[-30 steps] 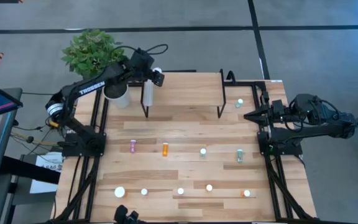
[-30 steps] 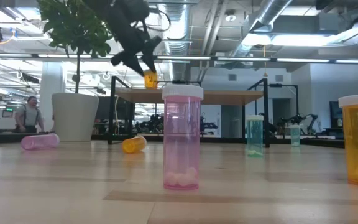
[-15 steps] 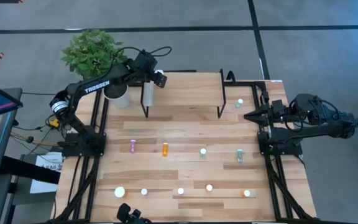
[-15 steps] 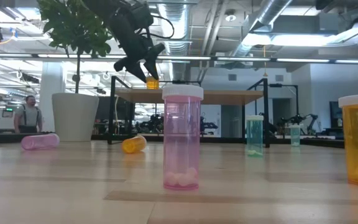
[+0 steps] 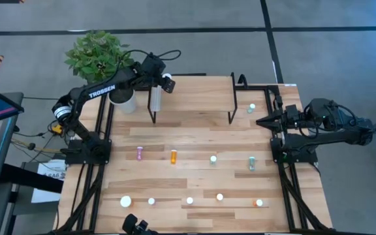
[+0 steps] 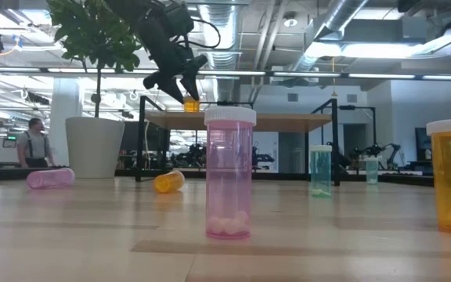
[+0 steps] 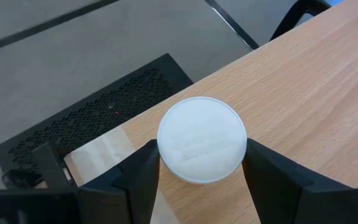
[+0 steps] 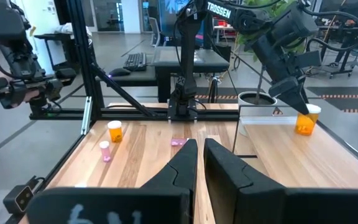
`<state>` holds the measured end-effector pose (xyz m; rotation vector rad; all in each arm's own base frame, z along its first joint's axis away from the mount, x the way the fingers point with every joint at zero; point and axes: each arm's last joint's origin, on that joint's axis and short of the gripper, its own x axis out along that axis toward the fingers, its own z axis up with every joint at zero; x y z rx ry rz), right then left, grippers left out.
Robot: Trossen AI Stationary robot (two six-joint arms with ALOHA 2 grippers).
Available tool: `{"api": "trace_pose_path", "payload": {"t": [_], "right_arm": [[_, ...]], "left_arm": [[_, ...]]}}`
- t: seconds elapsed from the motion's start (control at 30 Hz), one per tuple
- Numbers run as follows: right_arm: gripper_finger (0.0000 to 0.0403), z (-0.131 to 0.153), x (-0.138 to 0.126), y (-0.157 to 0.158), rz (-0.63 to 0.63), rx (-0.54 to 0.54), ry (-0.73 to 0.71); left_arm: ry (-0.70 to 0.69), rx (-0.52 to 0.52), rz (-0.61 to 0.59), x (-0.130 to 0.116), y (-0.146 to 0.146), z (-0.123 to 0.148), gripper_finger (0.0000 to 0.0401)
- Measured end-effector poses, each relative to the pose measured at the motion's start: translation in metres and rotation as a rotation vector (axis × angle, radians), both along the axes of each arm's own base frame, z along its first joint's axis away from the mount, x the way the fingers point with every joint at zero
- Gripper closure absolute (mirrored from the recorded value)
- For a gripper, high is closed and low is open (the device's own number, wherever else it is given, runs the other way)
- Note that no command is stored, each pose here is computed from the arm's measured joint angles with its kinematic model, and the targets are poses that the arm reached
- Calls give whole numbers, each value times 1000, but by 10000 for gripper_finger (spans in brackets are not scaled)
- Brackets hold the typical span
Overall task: Pick and place medicine bottles onto shelf by color
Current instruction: Put the top large orange pill bottle on the shelf
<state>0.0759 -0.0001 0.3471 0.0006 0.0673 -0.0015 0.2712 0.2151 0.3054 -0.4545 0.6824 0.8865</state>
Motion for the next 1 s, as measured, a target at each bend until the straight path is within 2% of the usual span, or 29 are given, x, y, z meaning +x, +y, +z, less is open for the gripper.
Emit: {"api": "trace_pose_path", "payload": {"t": [0.5,1.0], "right_arm": [[347,0,0,0,0,0,0],[347,0,0,0,0,0,0]], "left_arm": [[33,-25,-2,-2,-3,9,204],[55,4,8,-2,-2,9,196]]}}
